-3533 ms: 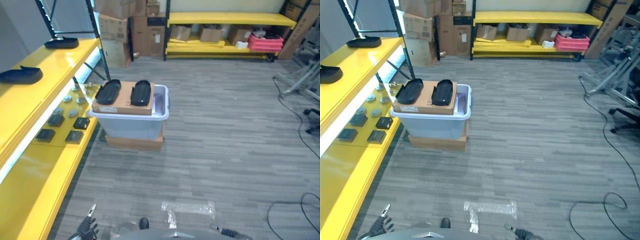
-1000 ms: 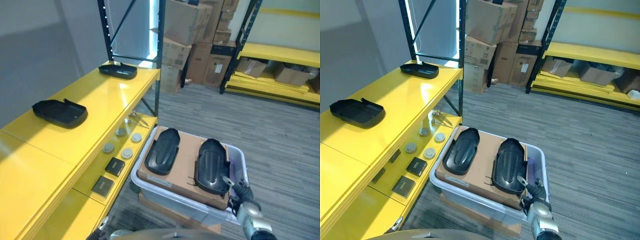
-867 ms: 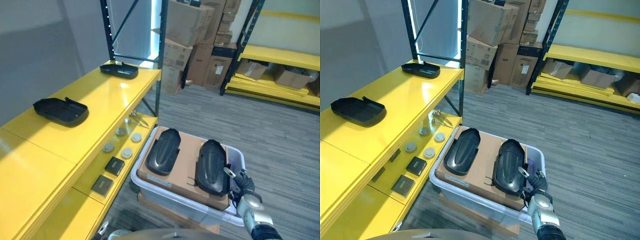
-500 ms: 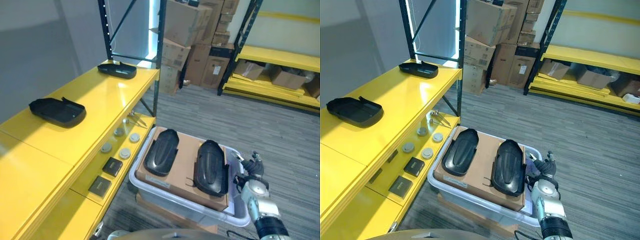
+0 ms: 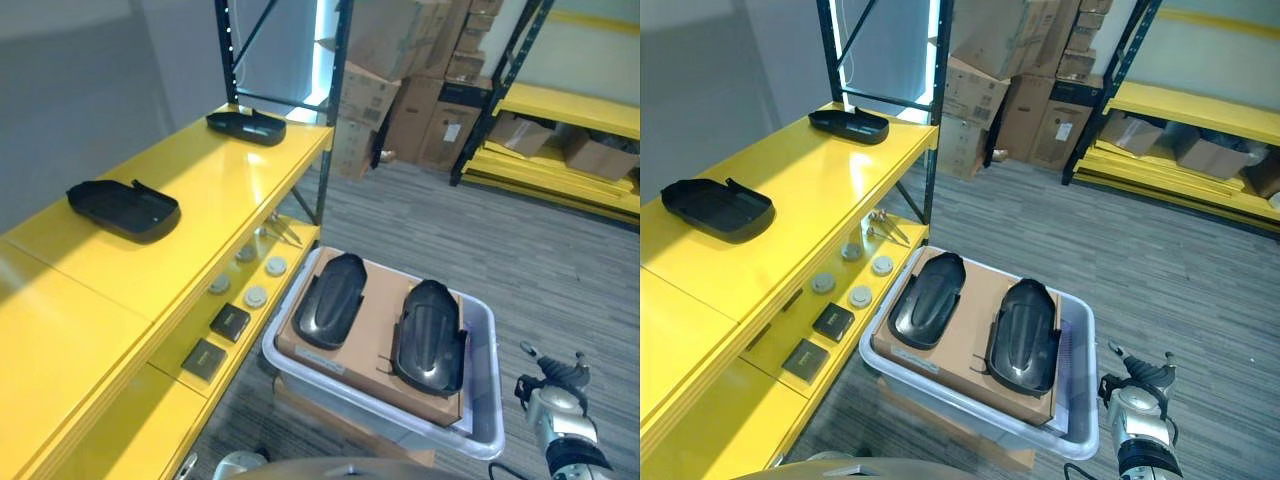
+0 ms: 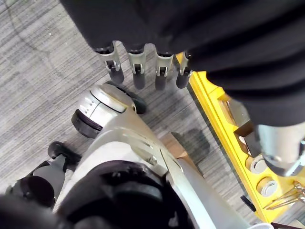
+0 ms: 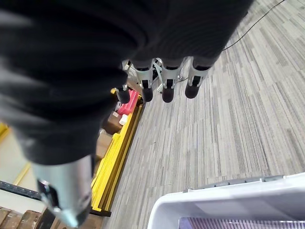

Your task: Move parts from the plastic box to the shelf.

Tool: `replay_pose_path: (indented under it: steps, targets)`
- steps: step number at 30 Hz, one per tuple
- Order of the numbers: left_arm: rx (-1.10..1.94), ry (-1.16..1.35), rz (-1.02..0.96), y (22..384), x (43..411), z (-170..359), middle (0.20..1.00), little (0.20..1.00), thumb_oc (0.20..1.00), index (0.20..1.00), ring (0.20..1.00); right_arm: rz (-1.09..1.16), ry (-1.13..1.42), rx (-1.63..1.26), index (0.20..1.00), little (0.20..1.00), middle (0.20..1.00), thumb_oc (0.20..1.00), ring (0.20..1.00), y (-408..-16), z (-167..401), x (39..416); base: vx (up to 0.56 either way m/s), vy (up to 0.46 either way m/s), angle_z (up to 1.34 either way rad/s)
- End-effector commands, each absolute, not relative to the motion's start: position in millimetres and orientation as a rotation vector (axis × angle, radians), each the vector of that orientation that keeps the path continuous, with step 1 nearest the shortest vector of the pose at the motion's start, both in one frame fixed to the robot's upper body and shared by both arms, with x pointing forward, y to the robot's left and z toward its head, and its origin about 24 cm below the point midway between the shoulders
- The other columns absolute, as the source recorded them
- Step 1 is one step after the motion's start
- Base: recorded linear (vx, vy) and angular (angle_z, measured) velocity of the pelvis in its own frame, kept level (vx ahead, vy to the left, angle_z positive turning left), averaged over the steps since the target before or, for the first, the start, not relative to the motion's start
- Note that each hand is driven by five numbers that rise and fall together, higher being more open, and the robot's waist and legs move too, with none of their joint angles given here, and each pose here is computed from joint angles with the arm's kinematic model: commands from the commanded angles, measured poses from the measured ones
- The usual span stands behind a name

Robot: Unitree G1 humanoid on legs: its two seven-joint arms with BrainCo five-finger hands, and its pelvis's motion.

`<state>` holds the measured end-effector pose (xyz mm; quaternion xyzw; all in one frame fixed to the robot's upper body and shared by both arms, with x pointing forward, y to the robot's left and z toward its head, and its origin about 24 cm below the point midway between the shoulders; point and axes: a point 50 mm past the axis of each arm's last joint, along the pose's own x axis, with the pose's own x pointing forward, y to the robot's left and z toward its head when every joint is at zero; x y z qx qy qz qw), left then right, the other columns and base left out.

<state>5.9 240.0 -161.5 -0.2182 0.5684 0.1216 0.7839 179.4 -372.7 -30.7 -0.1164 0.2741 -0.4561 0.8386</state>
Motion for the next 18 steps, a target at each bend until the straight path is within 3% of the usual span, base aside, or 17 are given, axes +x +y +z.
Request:
replay_pose_path:
  steps: [1,11,18]
  targets:
    - [-0.435,1.207,0.187,240.1,22.7,-161.6,1.000,1.000,1.000,1.000,1.000,-1.003,0.381,-0.264,1.000,1.000,1.000,1.000,1.000,-398.2,17.1,207.5,0.01,0.009,0.05]
    - [-0.447,1.148,0.128,239.1,38.6,-158.6,1.000,1.000,1.000,1.000,1.000,-0.911,0.525,-0.286,1.000,1.000,1.000,1.000,1.000,-395.5,-3.3,207.6,-0.02,0.021,0.01]
    - [-0.447,1.072,0.069,241.4,66.6,-152.7,1.000,1.000,1.000,1.000,1.000,-0.894,0.463,-0.261,1.000,1.000,1.000,1.000,1.000,-390.7,8.1,229.5,-0.15,-0.009,0.02]
